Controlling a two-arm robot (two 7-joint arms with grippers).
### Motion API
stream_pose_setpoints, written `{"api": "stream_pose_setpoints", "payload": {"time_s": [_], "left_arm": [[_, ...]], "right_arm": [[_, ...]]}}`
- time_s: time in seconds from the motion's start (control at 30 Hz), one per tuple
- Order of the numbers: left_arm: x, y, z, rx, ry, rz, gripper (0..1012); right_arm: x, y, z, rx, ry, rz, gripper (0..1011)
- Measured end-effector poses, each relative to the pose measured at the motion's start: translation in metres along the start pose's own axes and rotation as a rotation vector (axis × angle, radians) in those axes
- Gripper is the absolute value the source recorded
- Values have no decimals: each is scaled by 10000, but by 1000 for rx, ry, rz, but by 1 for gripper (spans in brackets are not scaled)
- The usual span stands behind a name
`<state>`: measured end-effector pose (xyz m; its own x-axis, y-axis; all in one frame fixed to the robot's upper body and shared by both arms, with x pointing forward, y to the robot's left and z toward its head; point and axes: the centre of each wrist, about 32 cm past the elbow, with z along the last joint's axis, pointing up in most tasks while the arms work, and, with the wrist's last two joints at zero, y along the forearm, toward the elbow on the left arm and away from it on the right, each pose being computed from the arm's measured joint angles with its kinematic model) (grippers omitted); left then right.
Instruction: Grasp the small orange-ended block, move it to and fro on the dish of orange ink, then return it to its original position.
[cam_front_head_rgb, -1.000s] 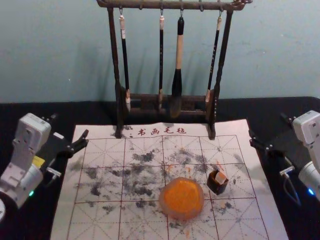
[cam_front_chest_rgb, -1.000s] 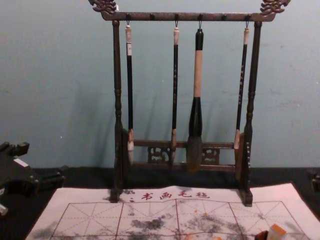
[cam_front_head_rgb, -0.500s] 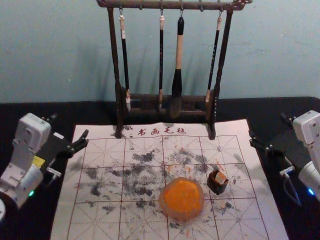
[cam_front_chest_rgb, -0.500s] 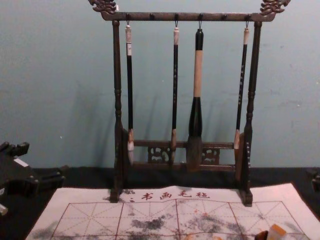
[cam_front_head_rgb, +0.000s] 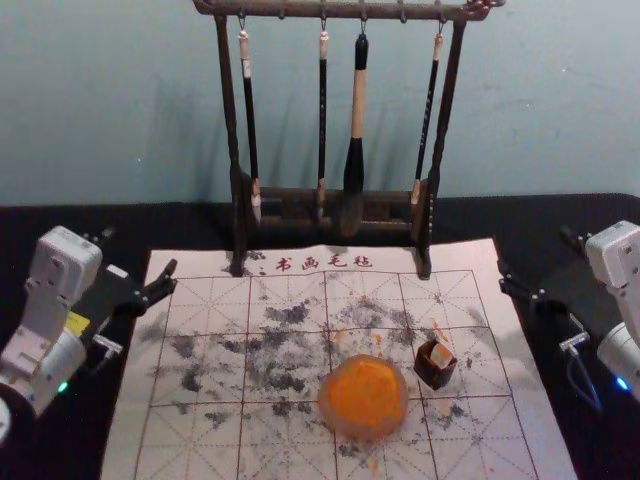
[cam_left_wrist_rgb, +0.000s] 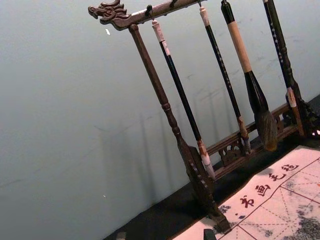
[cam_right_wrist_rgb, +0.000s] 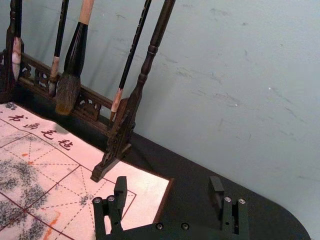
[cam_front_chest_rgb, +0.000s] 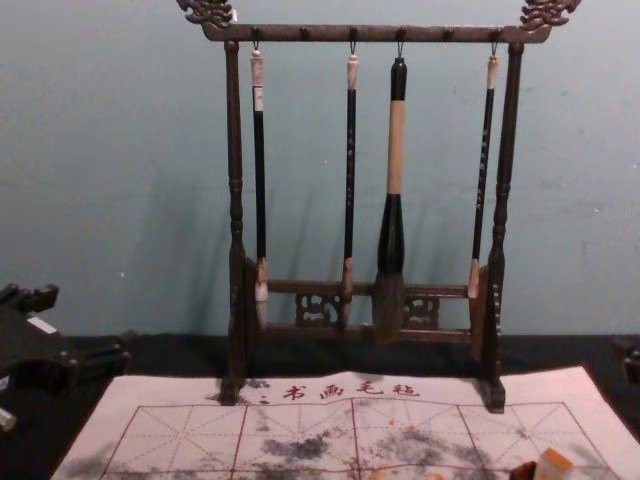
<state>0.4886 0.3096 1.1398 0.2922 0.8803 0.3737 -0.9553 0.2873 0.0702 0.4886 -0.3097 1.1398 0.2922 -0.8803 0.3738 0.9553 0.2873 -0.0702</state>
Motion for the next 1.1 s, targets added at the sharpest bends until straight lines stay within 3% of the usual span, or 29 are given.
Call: {"api": "stream_pose_setpoints", "payload": {"time_s": [0.83,1.1], "left_arm": [[0,0,0,0,0,0,1001],[0,0,0,0,0,0,1001]], "right_arm": [[7,-6,4,0,-3,1,1003],[69,-100,73,42,3,36,1003]]}}
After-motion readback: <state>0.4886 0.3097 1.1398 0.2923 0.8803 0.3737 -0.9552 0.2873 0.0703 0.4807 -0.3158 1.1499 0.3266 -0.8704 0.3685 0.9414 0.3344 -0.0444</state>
